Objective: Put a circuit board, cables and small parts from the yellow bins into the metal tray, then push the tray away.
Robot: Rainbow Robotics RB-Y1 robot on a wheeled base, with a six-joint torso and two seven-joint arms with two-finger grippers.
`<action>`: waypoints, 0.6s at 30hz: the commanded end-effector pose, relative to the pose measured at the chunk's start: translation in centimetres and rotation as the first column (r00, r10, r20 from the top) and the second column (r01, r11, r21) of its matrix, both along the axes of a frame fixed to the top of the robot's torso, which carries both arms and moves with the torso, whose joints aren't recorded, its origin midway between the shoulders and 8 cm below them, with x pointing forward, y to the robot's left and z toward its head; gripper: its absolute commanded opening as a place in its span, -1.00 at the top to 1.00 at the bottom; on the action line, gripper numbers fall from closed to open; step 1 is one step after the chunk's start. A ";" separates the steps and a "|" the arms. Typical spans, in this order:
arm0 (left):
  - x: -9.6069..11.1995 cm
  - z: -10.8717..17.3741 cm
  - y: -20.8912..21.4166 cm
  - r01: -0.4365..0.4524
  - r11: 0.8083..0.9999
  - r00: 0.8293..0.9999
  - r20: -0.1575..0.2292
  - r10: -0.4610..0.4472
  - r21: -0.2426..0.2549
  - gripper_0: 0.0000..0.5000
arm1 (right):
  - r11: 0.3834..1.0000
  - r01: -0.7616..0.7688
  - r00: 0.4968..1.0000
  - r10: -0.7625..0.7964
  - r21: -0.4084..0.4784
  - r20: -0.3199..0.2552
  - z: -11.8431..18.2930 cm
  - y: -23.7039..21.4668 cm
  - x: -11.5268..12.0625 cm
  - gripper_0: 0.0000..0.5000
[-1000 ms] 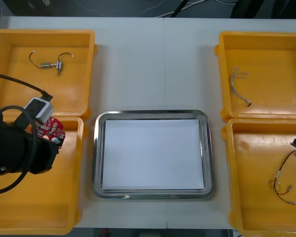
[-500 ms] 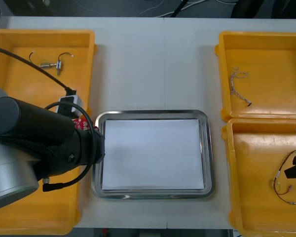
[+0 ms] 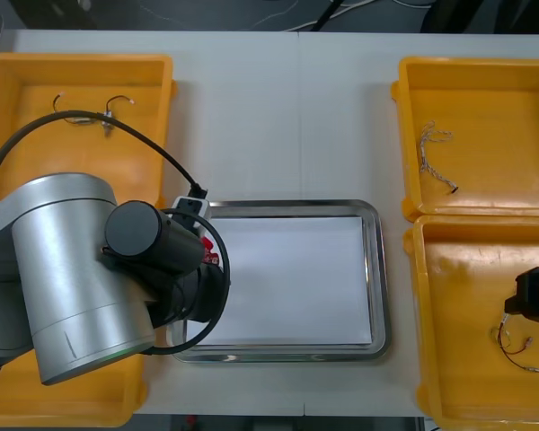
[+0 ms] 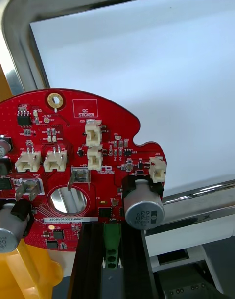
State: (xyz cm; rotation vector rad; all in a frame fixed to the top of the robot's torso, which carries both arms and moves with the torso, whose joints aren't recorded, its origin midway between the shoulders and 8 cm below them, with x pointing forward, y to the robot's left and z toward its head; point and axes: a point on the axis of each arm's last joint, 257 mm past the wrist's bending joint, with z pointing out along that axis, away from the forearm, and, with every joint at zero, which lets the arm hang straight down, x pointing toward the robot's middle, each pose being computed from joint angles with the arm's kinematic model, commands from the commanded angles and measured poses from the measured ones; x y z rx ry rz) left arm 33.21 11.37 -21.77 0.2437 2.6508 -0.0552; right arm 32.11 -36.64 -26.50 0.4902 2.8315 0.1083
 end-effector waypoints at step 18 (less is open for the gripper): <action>-0.4 -4.3 -4.0 0.138 0.990 0.988 -0.066 -0.136 0.021 1.00 | 0.962 0.263 0.961 -0.268 0.071 0.069 -3.6 -0.5 1.7 -1.00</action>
